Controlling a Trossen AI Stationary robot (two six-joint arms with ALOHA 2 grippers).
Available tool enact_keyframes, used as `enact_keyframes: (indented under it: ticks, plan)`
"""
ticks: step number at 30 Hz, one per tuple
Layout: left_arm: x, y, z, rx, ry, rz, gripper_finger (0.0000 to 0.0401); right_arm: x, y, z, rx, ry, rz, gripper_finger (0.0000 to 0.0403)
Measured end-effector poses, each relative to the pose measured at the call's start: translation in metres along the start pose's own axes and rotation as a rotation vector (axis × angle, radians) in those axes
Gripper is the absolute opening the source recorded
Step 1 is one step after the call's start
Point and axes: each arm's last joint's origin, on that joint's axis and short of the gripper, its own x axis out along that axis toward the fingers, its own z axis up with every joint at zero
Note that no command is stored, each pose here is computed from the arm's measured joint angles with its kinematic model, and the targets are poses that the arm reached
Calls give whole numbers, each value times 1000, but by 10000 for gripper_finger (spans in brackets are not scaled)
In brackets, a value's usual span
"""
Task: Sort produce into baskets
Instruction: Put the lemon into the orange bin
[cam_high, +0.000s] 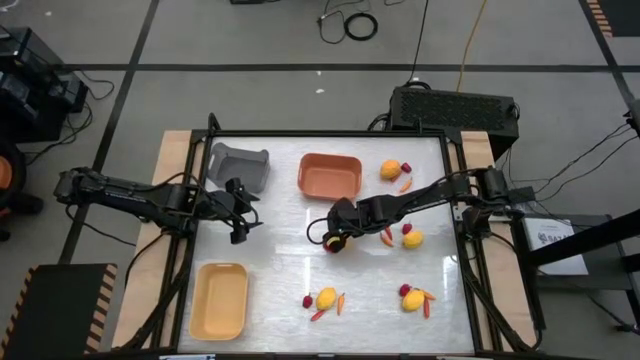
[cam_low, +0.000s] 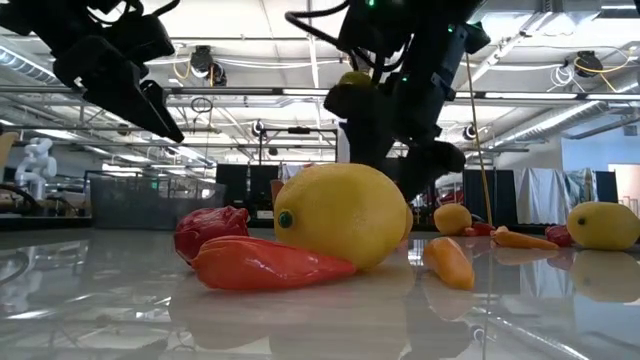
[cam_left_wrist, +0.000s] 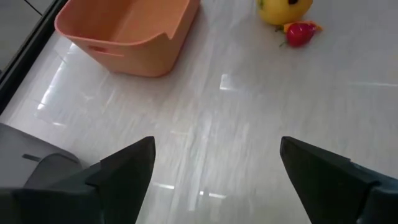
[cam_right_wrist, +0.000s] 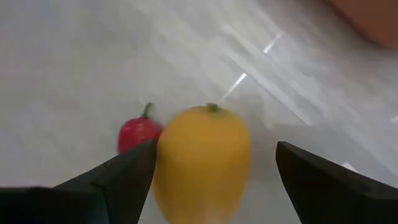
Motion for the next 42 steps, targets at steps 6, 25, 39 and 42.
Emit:
enact_keyframes:
  ticks: [6, 25, 39, 42]
  plan:
    - [5, 0, -8, -16, 23, 3, 352, 2, -2, -1, 8, -28, -43, 320]
    - [5, 0, -8, -45, 20, 9, 352, 26, 5, -17, -20, 6, -71, 291]
    - [5, 0, -8, -50, 15, 8, 352, 3, 23, 7, -139, -47, 1, 226]
    - [5, 0, -7, -52, 8, 7, 352, -9, 31, 25, -194, -94, 33, 233]
